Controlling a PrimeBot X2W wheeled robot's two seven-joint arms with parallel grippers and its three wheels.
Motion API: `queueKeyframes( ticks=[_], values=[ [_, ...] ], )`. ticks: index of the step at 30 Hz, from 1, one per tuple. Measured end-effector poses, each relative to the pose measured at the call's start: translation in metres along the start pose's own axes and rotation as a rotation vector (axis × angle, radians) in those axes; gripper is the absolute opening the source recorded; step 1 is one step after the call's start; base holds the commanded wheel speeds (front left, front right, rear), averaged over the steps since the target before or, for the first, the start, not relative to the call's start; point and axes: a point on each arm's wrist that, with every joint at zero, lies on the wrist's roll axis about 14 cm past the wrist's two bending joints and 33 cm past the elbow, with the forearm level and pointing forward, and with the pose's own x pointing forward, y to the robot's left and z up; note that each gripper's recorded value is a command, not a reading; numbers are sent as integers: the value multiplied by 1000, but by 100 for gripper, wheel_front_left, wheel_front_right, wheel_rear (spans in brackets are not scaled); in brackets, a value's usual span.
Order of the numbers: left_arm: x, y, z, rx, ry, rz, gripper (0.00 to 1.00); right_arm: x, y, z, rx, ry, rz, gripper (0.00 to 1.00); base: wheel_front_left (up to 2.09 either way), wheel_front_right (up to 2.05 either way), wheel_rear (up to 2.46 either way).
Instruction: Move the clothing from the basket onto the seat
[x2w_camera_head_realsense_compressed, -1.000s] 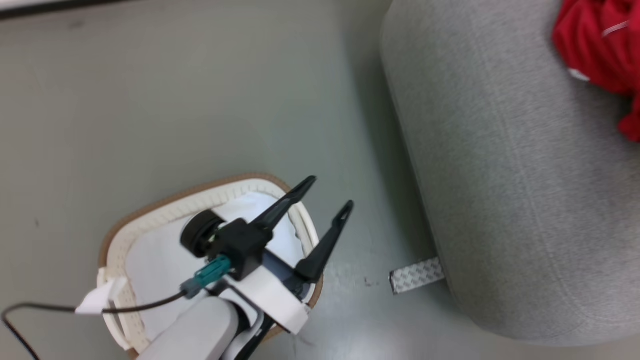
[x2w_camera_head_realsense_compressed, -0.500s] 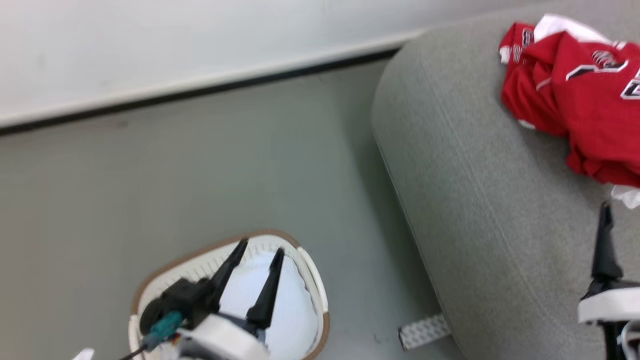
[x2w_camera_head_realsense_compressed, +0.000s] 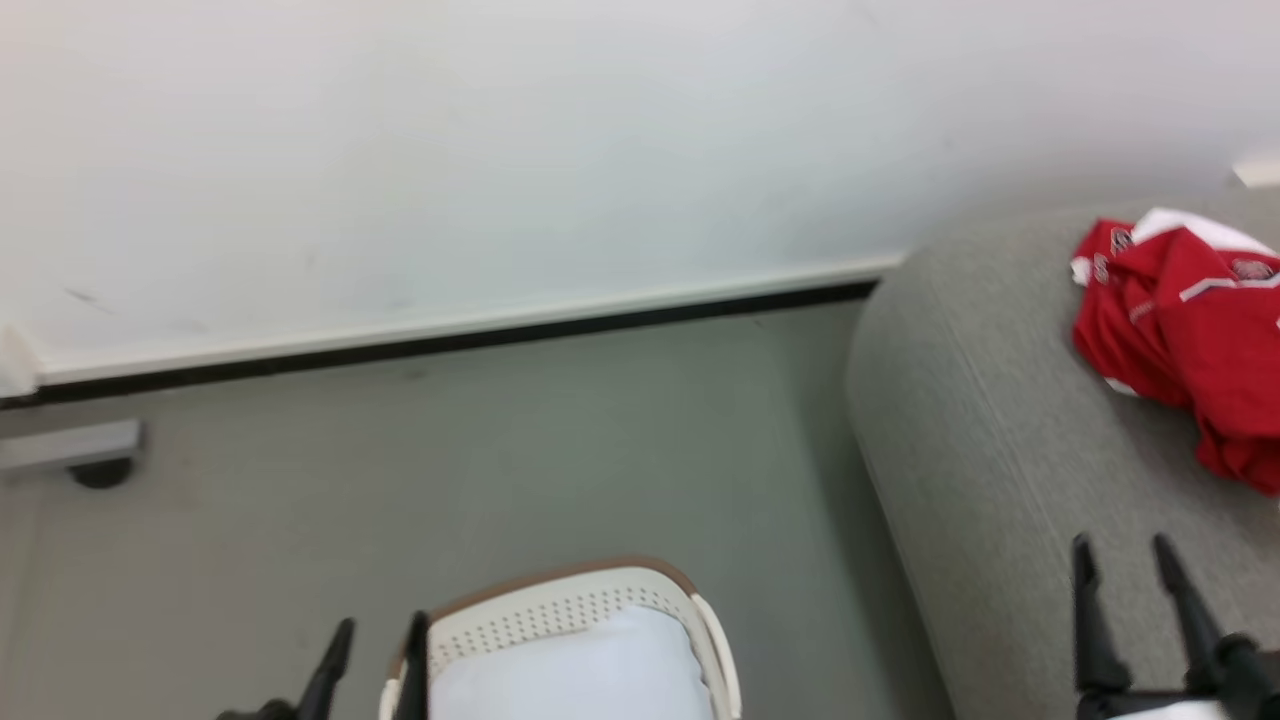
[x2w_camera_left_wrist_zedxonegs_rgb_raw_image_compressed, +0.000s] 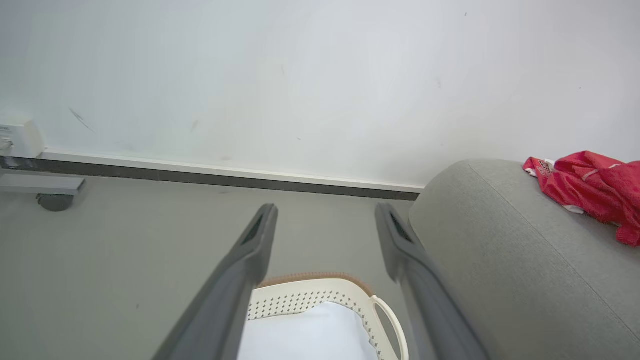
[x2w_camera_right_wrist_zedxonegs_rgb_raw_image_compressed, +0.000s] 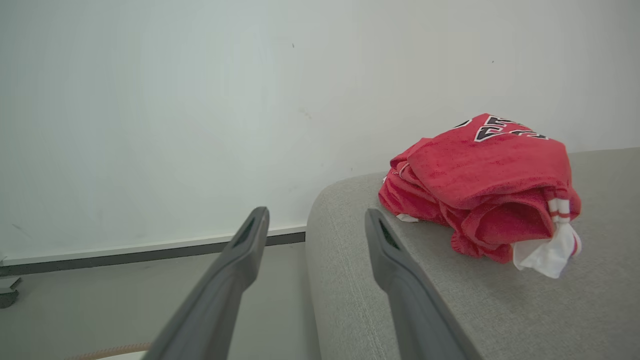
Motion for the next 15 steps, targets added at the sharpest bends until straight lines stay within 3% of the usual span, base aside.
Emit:
queueKeyframes(
  ticks=[7,15],
  values=[
    [-39,38,18,22,-67,147,100,-17,46,-19,1,54,144,100,0,0,0],
    [-66,53,20,29,-83,208,100,-26,77,-27,24,78,239,100,0,0,0]
  ],
)
